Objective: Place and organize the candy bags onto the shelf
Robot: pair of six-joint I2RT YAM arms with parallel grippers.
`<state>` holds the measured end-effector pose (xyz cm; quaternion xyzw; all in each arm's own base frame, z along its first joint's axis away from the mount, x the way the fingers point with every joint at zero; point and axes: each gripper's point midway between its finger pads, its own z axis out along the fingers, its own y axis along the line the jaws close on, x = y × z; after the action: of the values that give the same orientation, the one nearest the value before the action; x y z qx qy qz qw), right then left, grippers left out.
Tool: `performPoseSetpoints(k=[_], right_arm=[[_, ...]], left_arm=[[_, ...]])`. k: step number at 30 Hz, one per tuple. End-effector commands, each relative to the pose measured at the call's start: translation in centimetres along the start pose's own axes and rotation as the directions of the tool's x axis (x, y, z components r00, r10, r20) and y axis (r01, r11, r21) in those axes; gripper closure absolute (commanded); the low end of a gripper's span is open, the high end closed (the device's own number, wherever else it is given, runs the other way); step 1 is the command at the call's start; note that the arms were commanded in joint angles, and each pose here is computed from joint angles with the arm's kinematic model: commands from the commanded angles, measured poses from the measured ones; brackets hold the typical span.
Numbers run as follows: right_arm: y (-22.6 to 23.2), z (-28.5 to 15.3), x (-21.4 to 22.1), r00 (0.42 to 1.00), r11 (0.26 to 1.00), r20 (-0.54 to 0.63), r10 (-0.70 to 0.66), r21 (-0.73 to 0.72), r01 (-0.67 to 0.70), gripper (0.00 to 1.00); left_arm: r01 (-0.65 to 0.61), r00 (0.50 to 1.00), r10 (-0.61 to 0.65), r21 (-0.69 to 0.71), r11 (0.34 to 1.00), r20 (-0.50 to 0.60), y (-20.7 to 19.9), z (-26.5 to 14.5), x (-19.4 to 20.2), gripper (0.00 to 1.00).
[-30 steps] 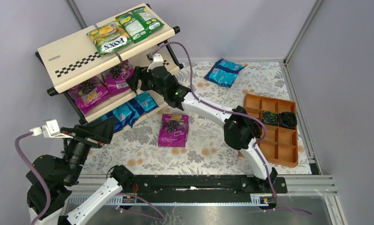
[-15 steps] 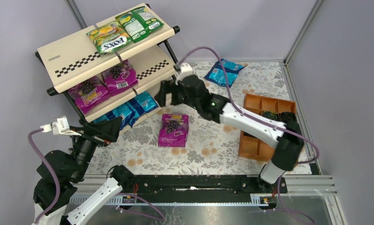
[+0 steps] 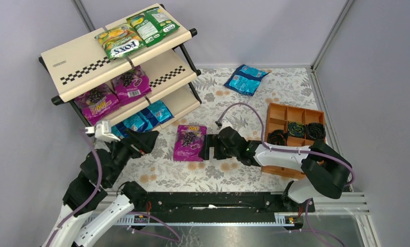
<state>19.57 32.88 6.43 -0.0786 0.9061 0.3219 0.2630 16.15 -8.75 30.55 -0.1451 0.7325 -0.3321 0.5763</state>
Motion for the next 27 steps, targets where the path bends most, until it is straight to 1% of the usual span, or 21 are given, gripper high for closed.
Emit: performPoseSetpoints(k=[1, 2, 3, 6, 8, 13, 17, 21, 24, 27], right_arm=[[3.5, 0.5, -2.3, 0.991, 0.979, 0.067, 0.119, -0.172, -0.106, 0.03], [4.3, 0.7, -2.0, 0.992, 0.972, 0.044, 0.118, -0.212, -0.107, 0.04], [5.1, 0.9, -1.9, 0.994, 0.963, 0.022, 0.110, -0.249, -0.101, 0.01], [5.3, 2.1, -1.3, 0.993, 0.960, -0.011, 0.115, -0.256, -0.114, 0.00], [4.1, 3.1, -0.5, 0.993, 0.972, -0.033, 0.116, -0.203, -0.120, 0.00], [1.3, 3.7, 0.0, 0.998, 0.997, -0.012, 0.063, -0.049, -0.064, 0.00], [-0.3, 4.5, 0.3, 0.999, 0.999, -0.016, 0.039, 0.028, -0.039, 0.00], [-2.3, 4.6, 0.2, 0.999, 0.993, 0.012, 0.034, 0.115, -0.035, 0.01], [-3.0, 3.8, -0.3, 0.999, 0.990, 0.047, 0.006, 0.139, -0.012, 0.22], [-4.3, 2.8, -1.2, 0.997, 0.984, 0.067, -0.027, 0.177, 0.015, 0.39]], left_arm=[[0.077, 0.995, -0.072, 0.060, 0.995, -0.075, -2.0, 1.5, 1.6, 0.01], [0.080, 0.993, -0.075, 0.057, 0.995, -0.089, -1.9, 1.7, 2.0, 0.01], [0.083, 0.992, -0.077, 0.060, 0.995, -0.100, -1.9, 1.8, 2.4, 0.01], [0.085, 0.989, -0.076, 0.068, 0.994, -0.128, -2.1, 2.3, 3.2, 0.01], [0.082, 0.986, -0.072, 0.067, 0.994, -0.149, -2.1, 2.6, 3.7, 0.01], [0.060, 0.982, -0.050, 0.054, 0.997, -0.184, -2.1, 3.2, 4.4, 0.01], [0.067, 0.980, -0.055, 0.057, 0.996, -0.190, -2.2, 4.0, 4.9, 0.01], [0.065, 0.980, -0.050, 0.074, 0.995, -0.195, -2.8, 4.3, 4.9, 0.01], [0.052, 0.979, -0.038, 0.069, 0.996, -0.199, -2.7, 4.4, 4.9, 0.01], [0.051, 0.978, -0.036, 0.067, 0.996, -0.206, -2.7, 4.4, 5.1, 0.01]])
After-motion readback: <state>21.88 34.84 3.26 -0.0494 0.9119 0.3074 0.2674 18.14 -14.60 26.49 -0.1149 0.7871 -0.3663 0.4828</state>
